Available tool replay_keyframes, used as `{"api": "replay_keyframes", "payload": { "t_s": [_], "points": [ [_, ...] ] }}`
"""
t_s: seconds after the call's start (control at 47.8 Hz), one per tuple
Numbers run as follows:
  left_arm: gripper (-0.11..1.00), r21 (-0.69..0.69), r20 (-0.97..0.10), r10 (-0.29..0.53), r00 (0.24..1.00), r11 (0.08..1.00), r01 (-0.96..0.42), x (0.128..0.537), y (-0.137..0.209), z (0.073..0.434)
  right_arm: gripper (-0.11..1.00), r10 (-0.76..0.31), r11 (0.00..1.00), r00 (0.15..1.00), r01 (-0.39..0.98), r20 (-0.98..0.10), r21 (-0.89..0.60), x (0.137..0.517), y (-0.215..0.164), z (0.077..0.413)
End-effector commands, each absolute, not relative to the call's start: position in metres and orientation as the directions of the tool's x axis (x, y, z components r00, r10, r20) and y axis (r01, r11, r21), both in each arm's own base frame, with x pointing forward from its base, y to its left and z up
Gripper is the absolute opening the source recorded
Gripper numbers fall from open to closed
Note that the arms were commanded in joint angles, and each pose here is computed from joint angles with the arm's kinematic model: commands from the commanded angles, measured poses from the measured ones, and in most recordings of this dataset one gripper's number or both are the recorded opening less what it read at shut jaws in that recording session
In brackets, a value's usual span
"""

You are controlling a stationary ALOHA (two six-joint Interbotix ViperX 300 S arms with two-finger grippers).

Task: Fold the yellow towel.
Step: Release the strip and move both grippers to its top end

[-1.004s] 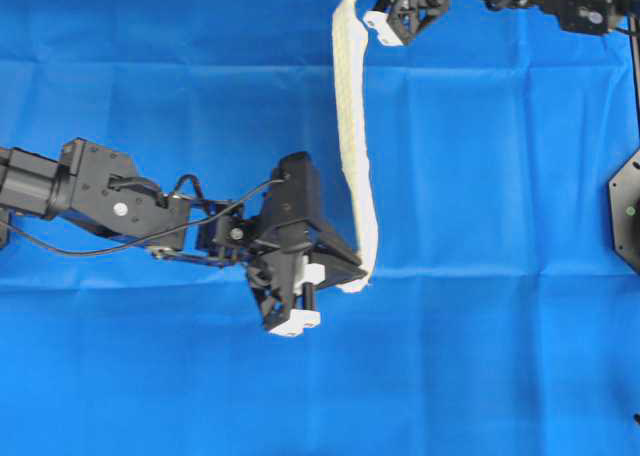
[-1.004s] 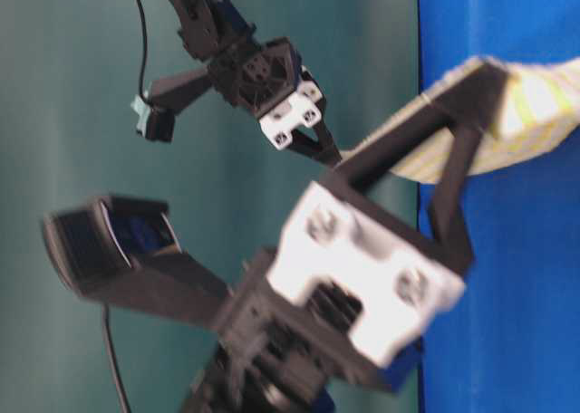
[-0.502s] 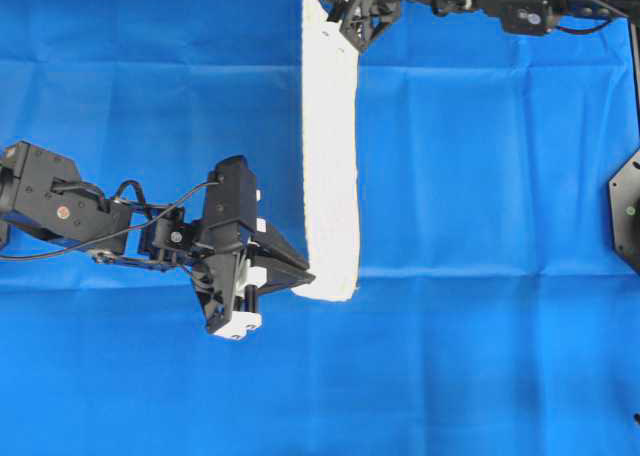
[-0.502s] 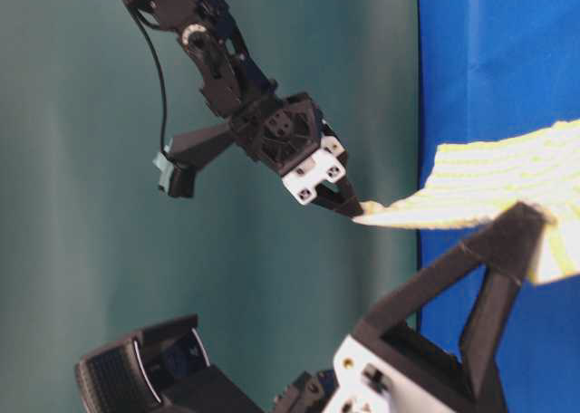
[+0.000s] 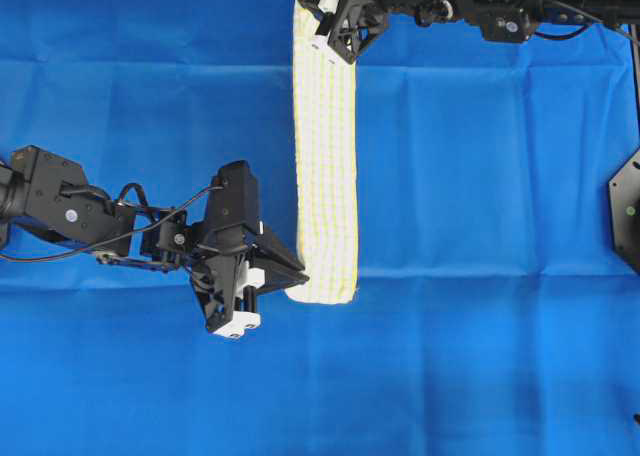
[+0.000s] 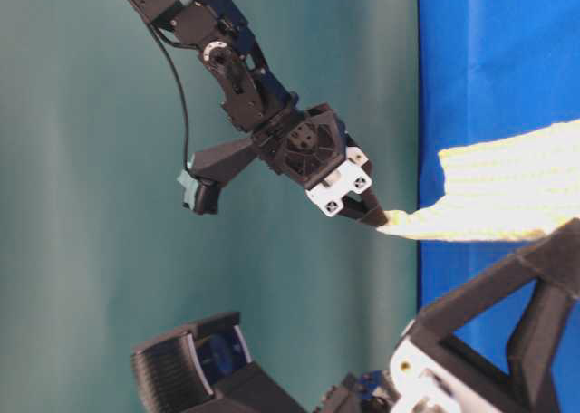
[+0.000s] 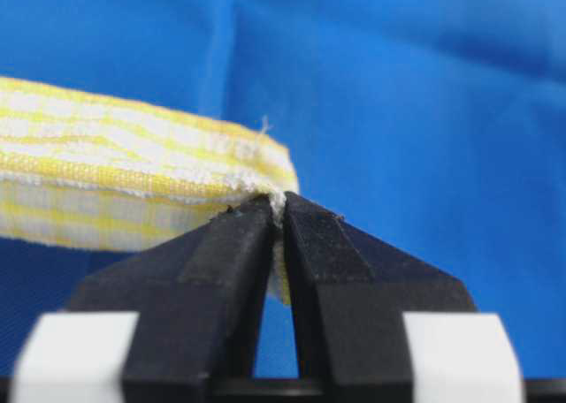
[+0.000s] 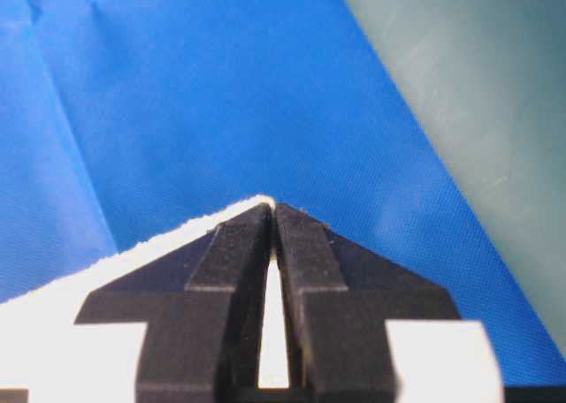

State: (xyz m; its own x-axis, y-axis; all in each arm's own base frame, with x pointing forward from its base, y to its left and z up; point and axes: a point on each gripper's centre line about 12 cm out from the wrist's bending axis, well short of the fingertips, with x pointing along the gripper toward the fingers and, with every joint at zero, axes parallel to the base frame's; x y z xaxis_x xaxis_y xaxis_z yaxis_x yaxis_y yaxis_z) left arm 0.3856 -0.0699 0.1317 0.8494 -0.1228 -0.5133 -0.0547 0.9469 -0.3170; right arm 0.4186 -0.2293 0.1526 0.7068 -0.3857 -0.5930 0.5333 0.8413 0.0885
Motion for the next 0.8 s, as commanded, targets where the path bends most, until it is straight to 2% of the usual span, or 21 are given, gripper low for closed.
{"api": "replay_keyframes", "payload": {
  "t_s": [0.0, 0.063, 0.105, 0.23, 0.335, 0.356, 0.565, 0.774],
  "points": [
    [0.14, -0.326, -0.494, -0.116, 0.862, 0.943, -0.060, 0.388, -0.068, 0.138, 0.03, -0.394, 0.847, 0.729, 0.524, -0.559, 0.088, 0.425, -0.230, 0.167],
    [0.25, -0.330, -0.497, -0.112, 0.861, 0.942, -0.068, 0.388, -0.066, 0.138, 0.06, -0.390, 0.851, 0.733, 0.518, -0.558, 0.085, 0.427, -0.227, 0.168],
    [0.34, -0.328, -0.503, -0.111, 0.857, 0.942, -0.071, 0.387, -0.065, 0.137, 0.13, -0.387, 0.854, 0.734, 0.514, -0.558, 0.083, 0.428, -0.226, 0.168],
    [0.60, -0.322, -0.536, -0.113, 0.837, 0.943, -0.079, 0.381, -0.065, 0.136, 0.48, -0.386, 0.856, 0.734, 0.511, -0.558, 0.080, 0.428, -0.225, 0.168],
    [0.69, -0.318, -0.578, -0.120, 0.807, 0.944, -0.087, 0.373, -0.065, 0.140, 0.76, -0.387, 0.855, 0.735, 0.512, -0.557, 0.083, 0.426, -0.224, 0.169],
    [0.69, -0.317, -0.585, -0.122, 0.802, 0.944, -0.088, 0.371, -0.065, 0.143, 0.78, -0.388, 0.855, 0.735, 0.513, -0.556, 0.082, 0.425, -0.225, 0.170],
    [0.68, -0.318, -0.631, -0.141, 0.763, 0.944, -0.088, 0.345, -0.064, 0.168, 0.72, -0.398, 0.852, 0.740, 0.517, -0.541, 0.080, 0.410, -0.221, 0.185],
    [0.68, -0.321, -0.572, -0.134, 0.809, 0.945, -0.070, 0.322, -0.052, 0.199, 0.72, -0.403, 0.851, 0.749, 0.518, -0.526, 0.086, 0.381, -0.205, 0.204]
  ]
}}
